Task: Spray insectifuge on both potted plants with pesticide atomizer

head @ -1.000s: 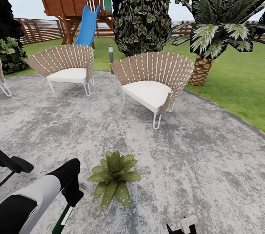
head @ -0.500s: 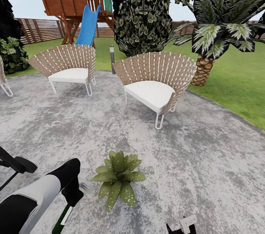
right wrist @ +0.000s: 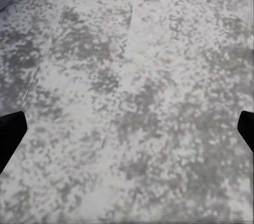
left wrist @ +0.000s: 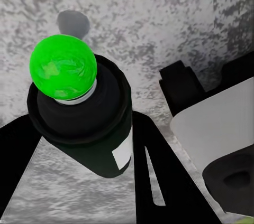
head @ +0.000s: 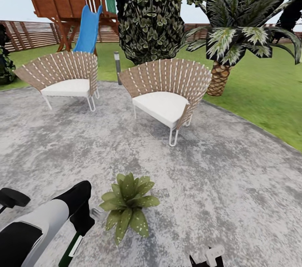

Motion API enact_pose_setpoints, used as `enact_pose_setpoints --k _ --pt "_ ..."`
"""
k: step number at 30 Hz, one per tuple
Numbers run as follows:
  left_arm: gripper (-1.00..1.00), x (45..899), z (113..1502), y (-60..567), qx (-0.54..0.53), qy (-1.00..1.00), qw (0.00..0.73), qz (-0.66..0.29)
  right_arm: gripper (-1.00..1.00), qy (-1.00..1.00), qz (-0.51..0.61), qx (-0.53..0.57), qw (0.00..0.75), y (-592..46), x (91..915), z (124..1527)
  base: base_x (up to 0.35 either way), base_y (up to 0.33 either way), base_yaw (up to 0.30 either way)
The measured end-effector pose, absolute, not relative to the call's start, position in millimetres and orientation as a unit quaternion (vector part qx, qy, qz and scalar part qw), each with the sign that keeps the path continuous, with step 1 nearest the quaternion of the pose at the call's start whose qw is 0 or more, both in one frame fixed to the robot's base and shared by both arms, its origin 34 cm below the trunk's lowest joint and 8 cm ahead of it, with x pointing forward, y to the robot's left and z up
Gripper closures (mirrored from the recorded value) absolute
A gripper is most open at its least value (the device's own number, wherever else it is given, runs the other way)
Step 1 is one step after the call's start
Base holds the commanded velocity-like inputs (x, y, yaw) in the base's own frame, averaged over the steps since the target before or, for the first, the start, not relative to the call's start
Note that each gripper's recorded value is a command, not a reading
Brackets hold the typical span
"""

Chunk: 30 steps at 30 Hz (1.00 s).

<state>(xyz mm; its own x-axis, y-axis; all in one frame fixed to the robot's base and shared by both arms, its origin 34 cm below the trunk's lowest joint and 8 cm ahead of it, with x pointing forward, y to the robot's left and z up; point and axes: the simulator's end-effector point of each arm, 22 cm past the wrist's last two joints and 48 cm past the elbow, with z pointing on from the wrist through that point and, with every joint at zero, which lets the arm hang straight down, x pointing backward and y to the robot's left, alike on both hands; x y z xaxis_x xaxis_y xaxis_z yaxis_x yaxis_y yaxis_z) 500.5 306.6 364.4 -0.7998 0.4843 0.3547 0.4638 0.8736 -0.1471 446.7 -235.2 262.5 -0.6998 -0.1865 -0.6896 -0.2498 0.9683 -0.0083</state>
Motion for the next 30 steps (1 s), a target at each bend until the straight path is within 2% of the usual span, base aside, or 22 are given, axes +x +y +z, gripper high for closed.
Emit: enact_pose_setpoints --k 4,13,25,30 --pt "1.0 500.5 364.5 307.7 -0.249 -0.948 0.194 0.026 -1.0 0.921 0.043 -0.118 0.369 -235.1 446.6 262.5 0.0 0.228 -0.207" --pt "1.0 500.6 364.6 306.3 -0.249 -0.949 0.194 0.027 -1.0 0.921 0.043 -0.118 0.369 -235.1 446.6 262.5 0.0 0.063 -0.013" --pt "1.0 501.4 364.9 306.6 -0.249 -0.949 0.193 0.026 -1.0 0.921 0.043 -0.118 0.369 -235.2 446.8 262.6 0.035 0.202 -0.226" --pt "1.0 501.1 365.1 311.7 -0.247 -0.949 0.194 0.024 -1.0 0.921 0.043 -0.119 0.369 -235.1 447.2 262.7 0.011 0.026 -0.045"
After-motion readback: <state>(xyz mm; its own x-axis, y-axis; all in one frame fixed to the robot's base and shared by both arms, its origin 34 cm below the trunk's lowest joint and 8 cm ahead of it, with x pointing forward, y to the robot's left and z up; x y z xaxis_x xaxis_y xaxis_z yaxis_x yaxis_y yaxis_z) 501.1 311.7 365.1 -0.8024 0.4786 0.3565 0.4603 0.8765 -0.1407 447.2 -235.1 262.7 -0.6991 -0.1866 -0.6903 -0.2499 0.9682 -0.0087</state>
